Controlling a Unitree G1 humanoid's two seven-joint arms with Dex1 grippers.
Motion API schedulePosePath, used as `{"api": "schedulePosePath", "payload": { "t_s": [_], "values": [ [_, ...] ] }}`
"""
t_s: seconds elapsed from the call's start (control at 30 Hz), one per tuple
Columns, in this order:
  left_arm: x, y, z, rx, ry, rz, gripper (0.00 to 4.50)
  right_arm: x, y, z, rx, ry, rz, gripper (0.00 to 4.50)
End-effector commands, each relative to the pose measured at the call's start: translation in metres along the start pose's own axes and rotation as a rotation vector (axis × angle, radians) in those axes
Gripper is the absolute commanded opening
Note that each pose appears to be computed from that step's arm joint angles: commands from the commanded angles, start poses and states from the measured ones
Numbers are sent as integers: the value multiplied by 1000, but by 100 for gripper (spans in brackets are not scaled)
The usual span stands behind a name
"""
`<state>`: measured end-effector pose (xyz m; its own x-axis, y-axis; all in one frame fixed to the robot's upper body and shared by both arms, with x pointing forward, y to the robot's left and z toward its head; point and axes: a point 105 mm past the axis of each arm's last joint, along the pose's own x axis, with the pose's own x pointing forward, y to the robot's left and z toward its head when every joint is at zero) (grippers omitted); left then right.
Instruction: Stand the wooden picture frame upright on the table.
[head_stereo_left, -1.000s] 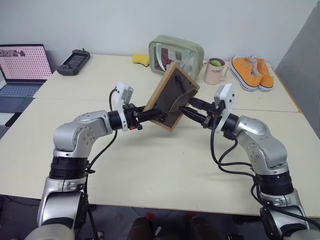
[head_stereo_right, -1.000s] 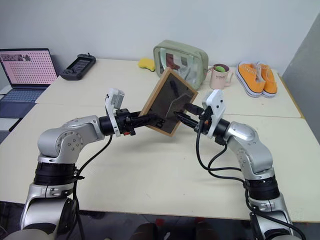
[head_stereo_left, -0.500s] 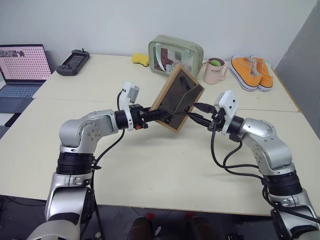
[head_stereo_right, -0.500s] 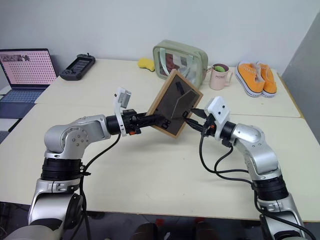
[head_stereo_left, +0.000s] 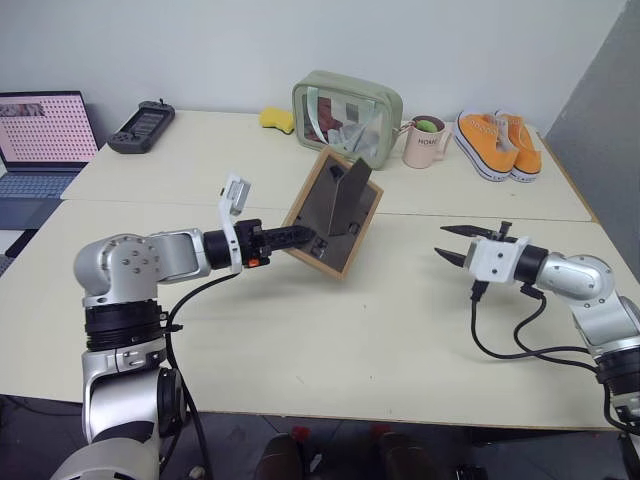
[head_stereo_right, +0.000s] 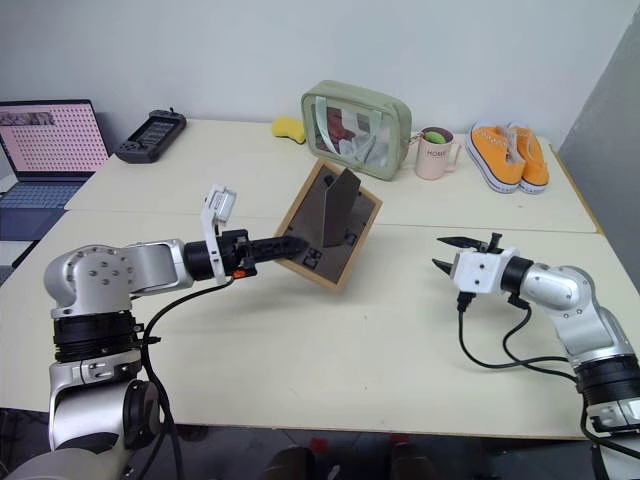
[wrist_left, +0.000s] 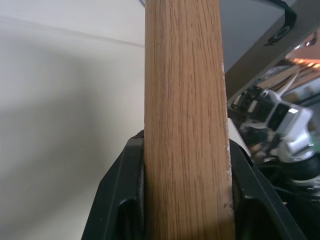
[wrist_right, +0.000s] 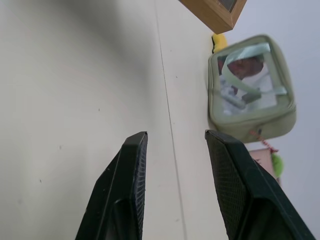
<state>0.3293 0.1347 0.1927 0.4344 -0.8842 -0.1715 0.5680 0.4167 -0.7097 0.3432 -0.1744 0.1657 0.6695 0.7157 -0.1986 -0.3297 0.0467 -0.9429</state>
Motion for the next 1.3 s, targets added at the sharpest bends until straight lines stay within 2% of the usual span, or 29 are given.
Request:
{"api": "schedulePosePath", "payload": {
  "t_s": [0.03,0.1,0.23,0.27,0.37,0.67,0.8,1.07,1.3],
  "values": [
    [1,-25,1,-53,3,-159,129,5,-3,15,-211,-99,-48,192],
    [1,-29,-5,-83,25,-196,129,8,-1,16,-240,-124,-83,192],
    [1,-37,-13,-117,61,-235,129,14,-5,17,-248,-143,-167,257],
    [1,-38,-14,-129,65,-235,129,16,-6,18,-257,-146,-184,287],
    [1,-38,-15,-162,37,-218,129,20,-13,22,-311,-158,-225,342],
    [5,-38,-15,-204,-37,-186,129,19,-41,34,-418,-206,-392,342],
    [10,-42,-14,-200,-45,-199,129,20,-47,48,-451,-269,-435,342],
    [20,-50,-14,-200,-30,-244,129,32,-39,66,-476,-352,-454,342],
    [18,-51,-12,-194,-23,-253,129,35,-27,60,-454,-347,-439,342]
  ]
}}
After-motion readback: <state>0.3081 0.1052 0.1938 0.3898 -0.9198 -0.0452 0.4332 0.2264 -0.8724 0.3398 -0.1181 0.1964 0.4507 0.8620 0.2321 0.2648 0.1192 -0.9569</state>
